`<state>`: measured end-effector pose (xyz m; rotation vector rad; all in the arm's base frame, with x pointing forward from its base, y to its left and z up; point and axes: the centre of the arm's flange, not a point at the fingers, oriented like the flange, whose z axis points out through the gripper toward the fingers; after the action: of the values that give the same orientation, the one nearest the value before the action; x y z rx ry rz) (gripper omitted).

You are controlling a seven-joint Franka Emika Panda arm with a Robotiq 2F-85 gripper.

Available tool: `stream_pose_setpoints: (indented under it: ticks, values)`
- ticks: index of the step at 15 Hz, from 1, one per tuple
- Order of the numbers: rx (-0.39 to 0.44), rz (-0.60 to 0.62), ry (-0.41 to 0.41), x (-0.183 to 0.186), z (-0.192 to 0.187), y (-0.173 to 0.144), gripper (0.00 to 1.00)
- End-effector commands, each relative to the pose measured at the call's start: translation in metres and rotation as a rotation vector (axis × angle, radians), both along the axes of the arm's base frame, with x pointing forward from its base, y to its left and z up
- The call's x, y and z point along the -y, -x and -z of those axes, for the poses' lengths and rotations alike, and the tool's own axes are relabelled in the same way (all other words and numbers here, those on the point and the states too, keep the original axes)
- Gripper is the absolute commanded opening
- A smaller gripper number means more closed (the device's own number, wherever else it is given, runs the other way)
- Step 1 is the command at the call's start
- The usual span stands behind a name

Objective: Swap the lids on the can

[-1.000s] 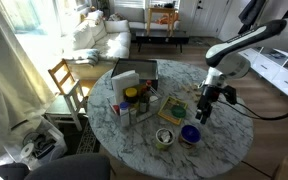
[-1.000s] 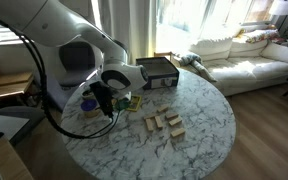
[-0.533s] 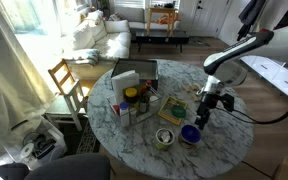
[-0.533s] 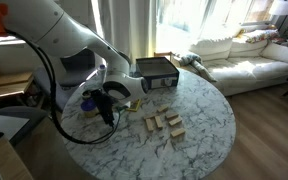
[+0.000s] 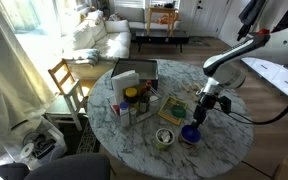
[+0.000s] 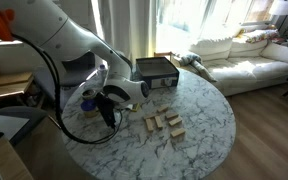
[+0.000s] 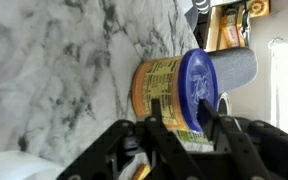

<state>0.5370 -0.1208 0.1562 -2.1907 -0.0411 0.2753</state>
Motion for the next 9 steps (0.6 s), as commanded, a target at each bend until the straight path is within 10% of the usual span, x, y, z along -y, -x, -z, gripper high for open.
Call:
stream_pose_setpoints:
  ticks: [1, 9]
  values:
    - [0.037, 0.018, -0.006, 0.007, 0.006, 0.001, 0.12]
    - [0.115, -0.017, -0.024, 0.014, -0.009, -0.002, 0.0]
